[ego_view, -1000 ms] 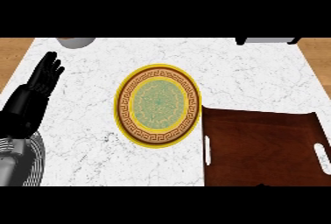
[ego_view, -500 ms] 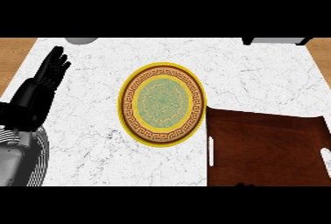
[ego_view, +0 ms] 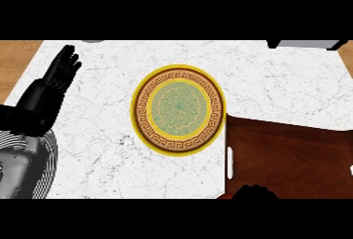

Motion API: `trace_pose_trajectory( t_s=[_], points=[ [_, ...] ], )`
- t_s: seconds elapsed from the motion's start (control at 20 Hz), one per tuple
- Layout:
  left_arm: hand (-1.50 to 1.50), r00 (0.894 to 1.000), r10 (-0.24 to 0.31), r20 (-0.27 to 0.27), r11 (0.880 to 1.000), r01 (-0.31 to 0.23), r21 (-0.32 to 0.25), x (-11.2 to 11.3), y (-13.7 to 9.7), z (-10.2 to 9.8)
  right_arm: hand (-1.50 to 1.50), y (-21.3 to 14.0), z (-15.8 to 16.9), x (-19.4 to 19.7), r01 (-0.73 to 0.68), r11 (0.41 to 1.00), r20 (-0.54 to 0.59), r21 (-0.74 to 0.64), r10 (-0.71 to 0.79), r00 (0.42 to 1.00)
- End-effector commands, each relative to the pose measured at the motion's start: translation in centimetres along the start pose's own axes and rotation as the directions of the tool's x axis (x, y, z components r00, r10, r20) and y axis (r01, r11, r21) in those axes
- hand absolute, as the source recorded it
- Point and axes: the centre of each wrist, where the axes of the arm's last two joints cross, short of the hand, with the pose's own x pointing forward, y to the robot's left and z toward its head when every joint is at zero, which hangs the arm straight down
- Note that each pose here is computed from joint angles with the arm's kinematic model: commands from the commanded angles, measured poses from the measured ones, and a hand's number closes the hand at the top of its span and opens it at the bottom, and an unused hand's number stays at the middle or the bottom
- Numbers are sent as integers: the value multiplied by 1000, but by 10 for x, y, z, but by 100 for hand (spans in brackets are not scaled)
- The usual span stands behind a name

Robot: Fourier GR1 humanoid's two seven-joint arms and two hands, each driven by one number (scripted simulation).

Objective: Pick the bell pepper from the tray and place it in the plate

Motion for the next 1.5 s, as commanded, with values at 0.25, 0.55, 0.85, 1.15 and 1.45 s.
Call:
trace_pose_trajectory(
  t_s=[0.25,0.55,0.85,1.15,1.45],
  points=[
    [0,999,9,34,1000,-8,-22,11,1,-6,150,25,-62,30,167,985,-247,-32,-170,954],
    [0,1000,11,20,1000,-10,-29,9,-9,-16,150,69,-129,44,78,997,-285,-1,-75,956],
    [0,1000,11,24,999,-10,-41,5,-22,-10,-150,94,-180,47,168,986,-407,6,-152,901],
    [0,999,16,31,998,-14,-57,3,-19,-14,-150,111,-216,63,271,963,-373,6,-249,894],
    [0,1000,13,5,998,-13,-54,-1,-6,-13,-150,118,-226,75,429,885,-282,-181,-464,840]
  ],
)
